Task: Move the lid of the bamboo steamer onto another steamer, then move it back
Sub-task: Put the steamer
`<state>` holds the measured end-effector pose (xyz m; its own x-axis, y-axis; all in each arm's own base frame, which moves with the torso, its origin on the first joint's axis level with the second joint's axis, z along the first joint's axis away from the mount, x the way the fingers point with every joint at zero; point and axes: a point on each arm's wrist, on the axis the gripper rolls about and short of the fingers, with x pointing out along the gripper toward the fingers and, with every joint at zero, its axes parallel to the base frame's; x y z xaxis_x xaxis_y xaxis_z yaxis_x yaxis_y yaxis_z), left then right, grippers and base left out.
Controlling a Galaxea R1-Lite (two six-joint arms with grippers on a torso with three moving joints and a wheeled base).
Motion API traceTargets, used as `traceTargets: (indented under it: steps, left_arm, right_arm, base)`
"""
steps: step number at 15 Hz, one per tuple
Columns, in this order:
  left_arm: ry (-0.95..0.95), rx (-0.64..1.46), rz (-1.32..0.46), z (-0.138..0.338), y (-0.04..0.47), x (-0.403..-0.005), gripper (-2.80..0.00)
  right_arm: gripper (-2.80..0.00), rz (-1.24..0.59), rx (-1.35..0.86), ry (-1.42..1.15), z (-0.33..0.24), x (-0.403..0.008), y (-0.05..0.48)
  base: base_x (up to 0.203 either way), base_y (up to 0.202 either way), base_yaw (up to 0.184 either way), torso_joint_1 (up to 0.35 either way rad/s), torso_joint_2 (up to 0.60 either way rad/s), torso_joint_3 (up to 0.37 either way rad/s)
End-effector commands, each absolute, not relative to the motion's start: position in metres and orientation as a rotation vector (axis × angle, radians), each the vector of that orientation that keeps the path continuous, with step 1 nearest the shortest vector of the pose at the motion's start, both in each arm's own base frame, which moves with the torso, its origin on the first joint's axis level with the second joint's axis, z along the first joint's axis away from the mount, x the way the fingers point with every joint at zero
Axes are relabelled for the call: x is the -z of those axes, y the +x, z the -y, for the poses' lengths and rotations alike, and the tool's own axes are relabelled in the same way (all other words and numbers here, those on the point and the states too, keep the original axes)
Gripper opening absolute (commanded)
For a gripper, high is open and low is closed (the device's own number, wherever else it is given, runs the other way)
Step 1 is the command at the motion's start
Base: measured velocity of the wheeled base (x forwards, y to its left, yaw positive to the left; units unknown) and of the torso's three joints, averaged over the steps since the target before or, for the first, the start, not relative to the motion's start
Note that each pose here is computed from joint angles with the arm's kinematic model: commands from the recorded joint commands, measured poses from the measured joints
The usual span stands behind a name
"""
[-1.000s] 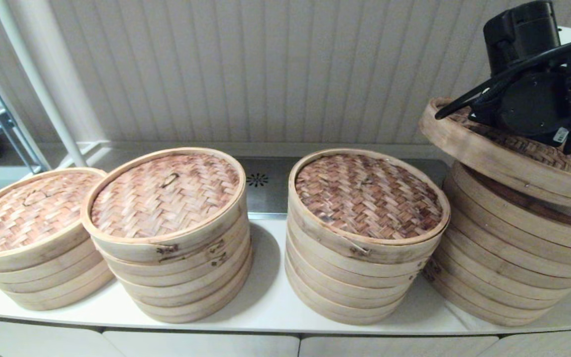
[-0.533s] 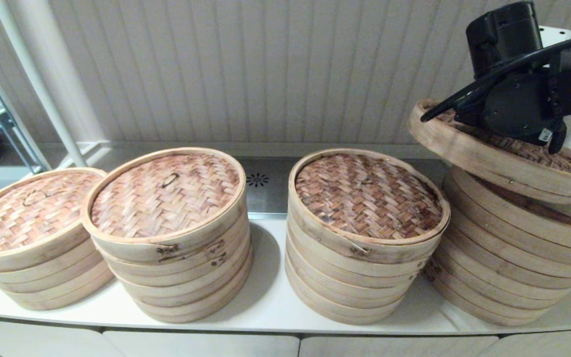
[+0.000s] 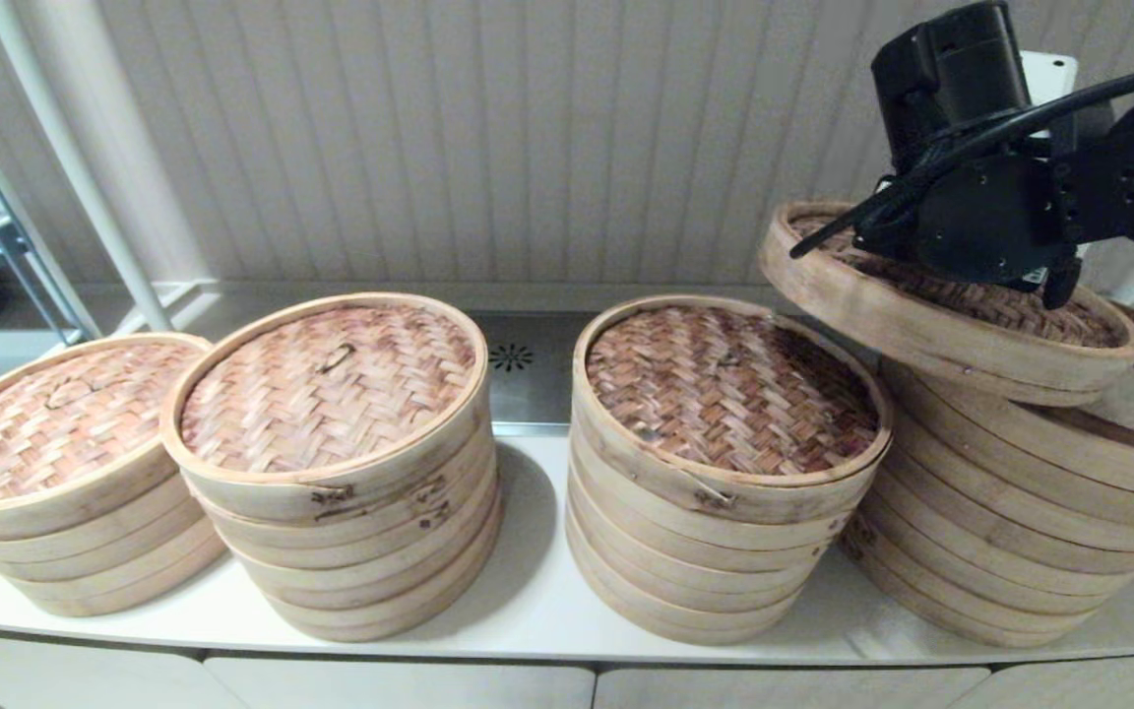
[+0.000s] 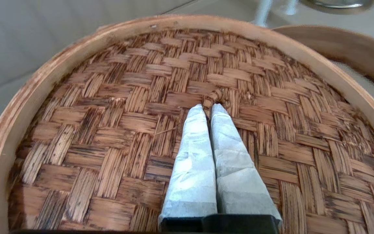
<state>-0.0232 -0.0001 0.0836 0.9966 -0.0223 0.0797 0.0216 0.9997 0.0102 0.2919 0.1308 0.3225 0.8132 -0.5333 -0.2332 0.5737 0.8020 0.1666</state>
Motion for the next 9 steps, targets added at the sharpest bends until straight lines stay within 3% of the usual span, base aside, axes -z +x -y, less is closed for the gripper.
traceTargets:
  steps: [1, 9]
  left_arm:
    - [0.009, 0.023, 0.049, 0.000, -0.021, -0.075, -2.80]
    - [0.009, 0.023, 0.051, 0.000, -0.021, -0.075, -2.80]
  right_arm:
    - [-2.80, -0.185, 0.573, 0.227, -0.142, -0.320, 0.293]
    - [-2.80, -0.208, 0.465, 0.191, -0.187, -0.310, 0.294]
  base:
    - [0.000, 0.000, 0.000, 0.000, 0.00, 0.000]
    - [0.000, 0.000, 0.000, 0.000, 0.00, 0.000]
